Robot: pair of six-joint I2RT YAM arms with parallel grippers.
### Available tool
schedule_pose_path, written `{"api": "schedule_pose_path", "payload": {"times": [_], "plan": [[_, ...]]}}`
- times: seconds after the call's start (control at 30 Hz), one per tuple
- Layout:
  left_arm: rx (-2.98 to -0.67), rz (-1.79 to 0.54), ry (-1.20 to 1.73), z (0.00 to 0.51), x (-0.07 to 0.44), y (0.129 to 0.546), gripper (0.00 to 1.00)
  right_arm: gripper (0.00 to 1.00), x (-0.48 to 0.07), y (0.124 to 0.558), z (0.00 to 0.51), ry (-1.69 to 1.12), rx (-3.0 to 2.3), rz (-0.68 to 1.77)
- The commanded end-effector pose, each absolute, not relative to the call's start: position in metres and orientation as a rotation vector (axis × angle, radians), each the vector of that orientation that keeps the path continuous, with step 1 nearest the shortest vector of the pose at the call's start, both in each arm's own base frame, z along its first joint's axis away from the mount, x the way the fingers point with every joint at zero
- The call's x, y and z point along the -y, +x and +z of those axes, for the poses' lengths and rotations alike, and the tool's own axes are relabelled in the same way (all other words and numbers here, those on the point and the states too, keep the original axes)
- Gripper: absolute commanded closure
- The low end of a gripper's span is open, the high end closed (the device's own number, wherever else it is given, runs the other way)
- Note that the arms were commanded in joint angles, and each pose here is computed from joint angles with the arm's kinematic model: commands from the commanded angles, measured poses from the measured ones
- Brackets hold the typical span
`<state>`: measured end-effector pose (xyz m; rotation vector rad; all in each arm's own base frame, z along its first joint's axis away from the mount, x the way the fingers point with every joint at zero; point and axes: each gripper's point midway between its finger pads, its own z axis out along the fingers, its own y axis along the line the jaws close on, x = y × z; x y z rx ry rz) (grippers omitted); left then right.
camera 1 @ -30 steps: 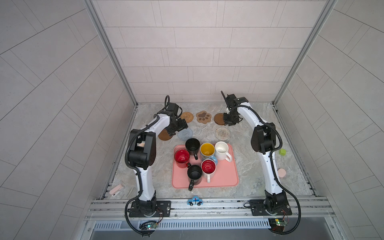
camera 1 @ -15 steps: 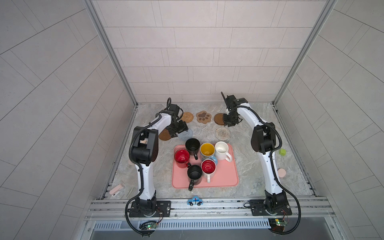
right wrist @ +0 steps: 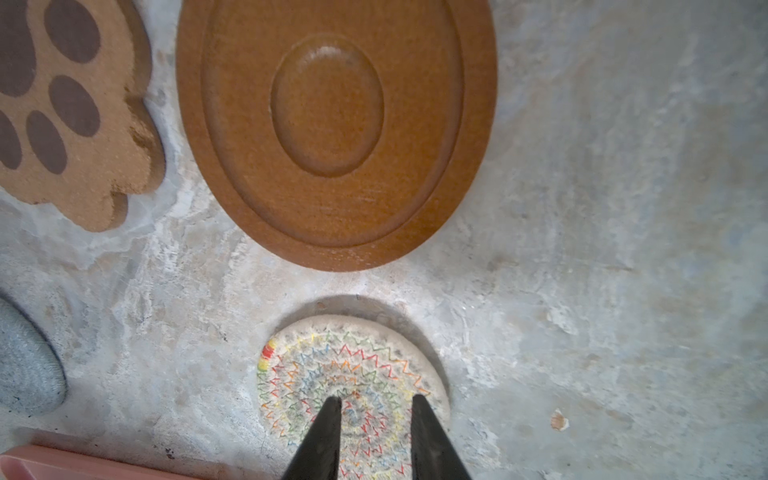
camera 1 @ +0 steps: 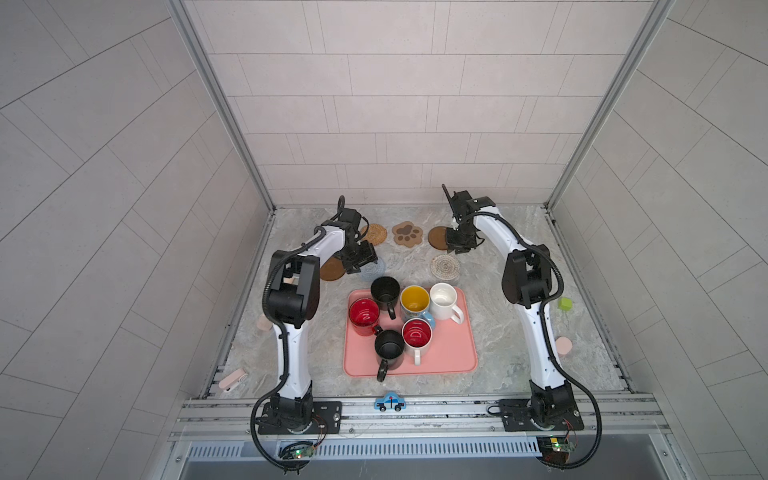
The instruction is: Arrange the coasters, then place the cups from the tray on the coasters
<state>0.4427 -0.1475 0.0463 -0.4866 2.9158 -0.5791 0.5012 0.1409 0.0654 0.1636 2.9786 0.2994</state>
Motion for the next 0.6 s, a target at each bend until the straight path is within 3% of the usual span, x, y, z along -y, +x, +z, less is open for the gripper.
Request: {"api": "schedule_pose_path", "payload": {"times": [0.0,0.57], "plan": [[-2.907,-0.649,-0.414,0.047,0.159,0.452,0.29,0.68,-0.140,0.496,0.087,0.166,-2.958,0.302],[-2.965,-0.760,-0.321,0.024,0.182,0.449,0.42,0.68,-0.136,0.493,0.084,0.166,-2.977,0.281]]}}
